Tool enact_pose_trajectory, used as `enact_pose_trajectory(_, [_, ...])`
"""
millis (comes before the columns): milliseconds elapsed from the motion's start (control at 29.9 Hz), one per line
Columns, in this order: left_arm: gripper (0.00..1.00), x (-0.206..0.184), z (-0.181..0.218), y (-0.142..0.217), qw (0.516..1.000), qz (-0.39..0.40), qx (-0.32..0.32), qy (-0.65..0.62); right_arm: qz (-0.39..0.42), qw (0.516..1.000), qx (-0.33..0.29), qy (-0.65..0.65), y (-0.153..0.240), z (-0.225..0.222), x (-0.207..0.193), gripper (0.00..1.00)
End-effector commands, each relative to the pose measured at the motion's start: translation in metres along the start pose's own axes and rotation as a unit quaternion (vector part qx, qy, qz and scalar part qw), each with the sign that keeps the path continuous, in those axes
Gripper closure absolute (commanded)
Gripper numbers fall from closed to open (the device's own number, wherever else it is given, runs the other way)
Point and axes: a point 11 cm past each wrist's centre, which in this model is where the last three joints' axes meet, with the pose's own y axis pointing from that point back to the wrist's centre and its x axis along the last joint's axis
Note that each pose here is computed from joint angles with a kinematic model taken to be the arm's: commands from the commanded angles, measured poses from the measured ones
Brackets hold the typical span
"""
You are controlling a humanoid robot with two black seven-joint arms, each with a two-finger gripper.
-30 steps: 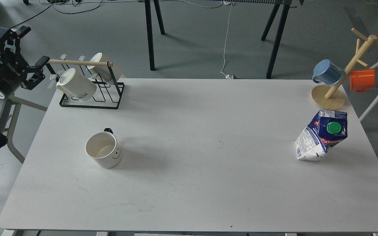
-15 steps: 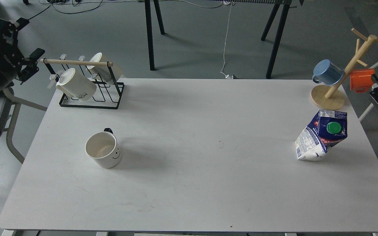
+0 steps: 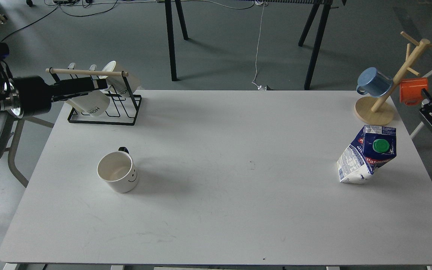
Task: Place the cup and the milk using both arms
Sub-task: 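Reach the left gripper to the white mug and grasp it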
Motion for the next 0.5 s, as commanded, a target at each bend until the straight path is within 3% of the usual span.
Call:
enact_pose_trajectory(0, [0.0,-0.025,-0.016,-0.001,0.994,-0.063,0.052,-0.078,0.005,1.0,0.002,0.001,0.002,-0.001,0.004,0.01])
enact_pose_trajectory(201, [0.01,-0.078,-0.05,0.002,0.989,-0.106,0.087,-0.061,0.015,1.0,0.002,0.0,0.007,0.0,0.01,0.01])
enact_pose_trajectory(468, [0.01,-0.095,-0.046,-0.023,0.99,-0.116,0.071,-0.048,0.015,1.0,0.003,0.0,0.007,0.0,0.01,0.01])
